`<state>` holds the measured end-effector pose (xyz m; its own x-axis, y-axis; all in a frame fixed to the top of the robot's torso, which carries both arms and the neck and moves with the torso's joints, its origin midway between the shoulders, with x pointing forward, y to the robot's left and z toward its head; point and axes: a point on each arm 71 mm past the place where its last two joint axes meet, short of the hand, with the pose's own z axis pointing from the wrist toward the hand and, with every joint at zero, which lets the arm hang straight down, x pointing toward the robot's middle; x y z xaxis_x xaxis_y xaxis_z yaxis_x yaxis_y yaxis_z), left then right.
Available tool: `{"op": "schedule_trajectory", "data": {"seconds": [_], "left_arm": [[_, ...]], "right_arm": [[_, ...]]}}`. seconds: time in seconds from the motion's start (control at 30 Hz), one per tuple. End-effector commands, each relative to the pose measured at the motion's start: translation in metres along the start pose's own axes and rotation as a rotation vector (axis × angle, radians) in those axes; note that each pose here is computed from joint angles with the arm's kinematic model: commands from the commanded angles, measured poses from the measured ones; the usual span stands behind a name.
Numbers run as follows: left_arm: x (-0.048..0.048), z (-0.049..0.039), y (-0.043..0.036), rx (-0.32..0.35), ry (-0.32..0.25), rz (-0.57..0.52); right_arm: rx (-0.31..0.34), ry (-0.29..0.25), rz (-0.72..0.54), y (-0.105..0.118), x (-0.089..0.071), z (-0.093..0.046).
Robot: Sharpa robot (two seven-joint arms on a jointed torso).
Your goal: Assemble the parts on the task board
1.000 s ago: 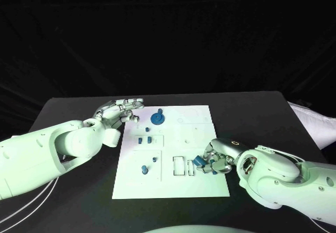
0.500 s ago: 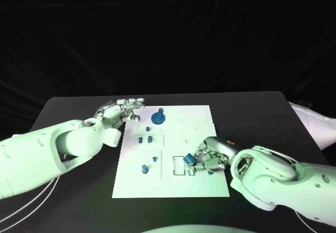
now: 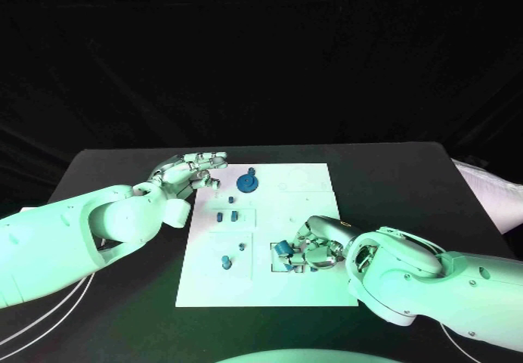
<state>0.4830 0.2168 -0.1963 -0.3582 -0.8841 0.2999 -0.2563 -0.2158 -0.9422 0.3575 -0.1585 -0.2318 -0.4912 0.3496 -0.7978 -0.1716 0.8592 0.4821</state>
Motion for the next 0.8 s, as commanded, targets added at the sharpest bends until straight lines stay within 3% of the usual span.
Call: {"op": "schedule_trajectory", "data": {"seconds": [0.03,0.8], "left_arm": [[0.0031,0.0001,-0.0004,0.004,0.025,-0.004],[0.0028,0.0005,-0.0003,0.003,0.026,-0.004]], "right_arm": [[0.024,0.042,-0.024,-0.0003,0.0039,0.0014],[0.010,0.028,-0.076,0.0032,0.0045,0.0049]]}}
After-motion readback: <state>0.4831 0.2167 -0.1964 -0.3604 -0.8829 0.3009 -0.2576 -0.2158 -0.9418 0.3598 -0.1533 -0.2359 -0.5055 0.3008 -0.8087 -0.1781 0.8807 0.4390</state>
